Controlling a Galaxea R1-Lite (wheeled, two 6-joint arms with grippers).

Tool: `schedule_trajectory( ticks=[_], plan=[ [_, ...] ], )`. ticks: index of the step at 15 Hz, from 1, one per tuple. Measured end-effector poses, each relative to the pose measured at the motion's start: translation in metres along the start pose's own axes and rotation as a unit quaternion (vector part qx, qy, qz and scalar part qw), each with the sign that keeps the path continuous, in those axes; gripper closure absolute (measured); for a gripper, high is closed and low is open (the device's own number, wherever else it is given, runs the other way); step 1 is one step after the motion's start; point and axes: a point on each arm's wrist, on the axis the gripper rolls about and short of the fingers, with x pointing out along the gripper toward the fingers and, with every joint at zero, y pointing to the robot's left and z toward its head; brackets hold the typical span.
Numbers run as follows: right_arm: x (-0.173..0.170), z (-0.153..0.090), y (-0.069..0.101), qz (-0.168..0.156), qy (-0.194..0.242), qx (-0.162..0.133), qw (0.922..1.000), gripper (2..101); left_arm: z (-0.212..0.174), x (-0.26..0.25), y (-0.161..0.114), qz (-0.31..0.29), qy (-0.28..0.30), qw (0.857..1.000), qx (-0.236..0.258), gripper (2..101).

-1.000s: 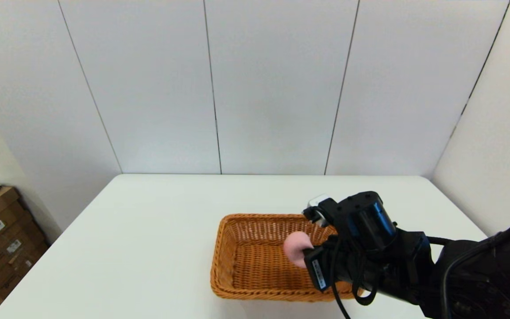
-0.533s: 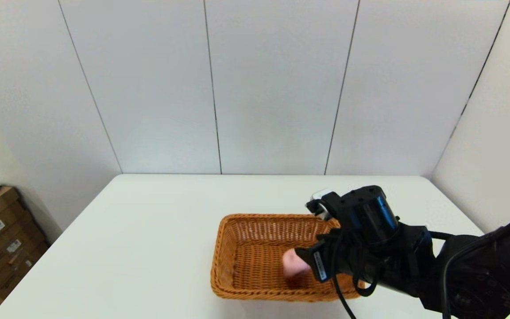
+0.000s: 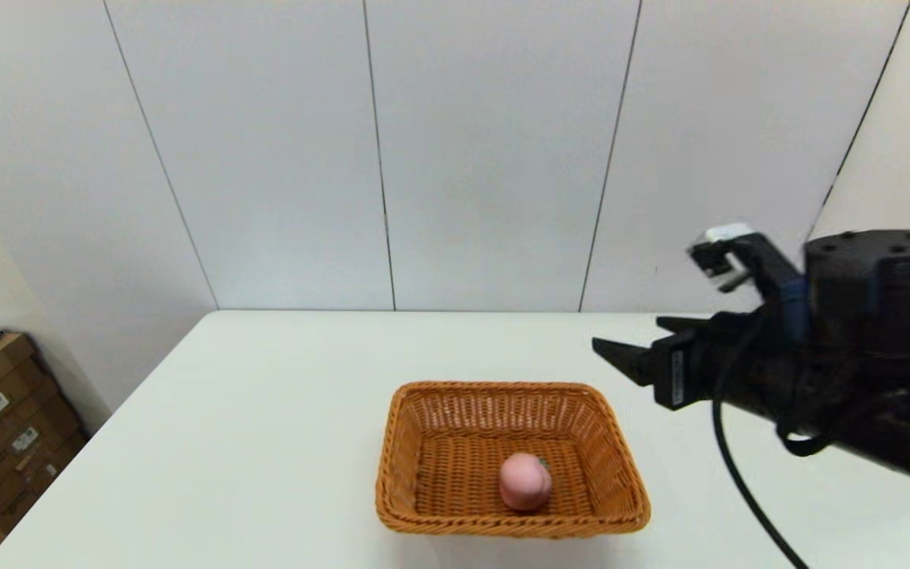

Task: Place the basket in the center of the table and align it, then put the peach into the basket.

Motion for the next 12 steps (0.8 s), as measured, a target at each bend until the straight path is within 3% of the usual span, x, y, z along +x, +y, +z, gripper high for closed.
schedule_trajectory(
  ticks=[2, 5, 9, 12],
  plan=[
    [-0.046, 0.014, -0.008, -0.005, -0.058, -0.015, 0.9982, 14.8, 0.000, 0.000, 0.000, 0.000, 0.000, 1.000, 0.000, 5.4],
    [-0.116, 0.015, -0.023, -0.026, -0.119, -0.024, 0.9923, 11.5, 0.000, 0.000, 0.000, 0.000, 0.000, 1.000, 0.000, 5.4],
    [-0.186, -0.020, -0.039, -0.115, -0.146, -0.014, 0.9824, 8.6, 0.000, 0.000, 0.000, 0.000, 0.000, 1.000, 0.000, 5.4],
    [-0.218, -0.057, -0.037, -0.178, -0.156, -0.008, 0.9715, 7.3, 0.000, 0.000, 0.000, 0.000, 0.000, 1.000, 0.000, 5.4]
  ],
)
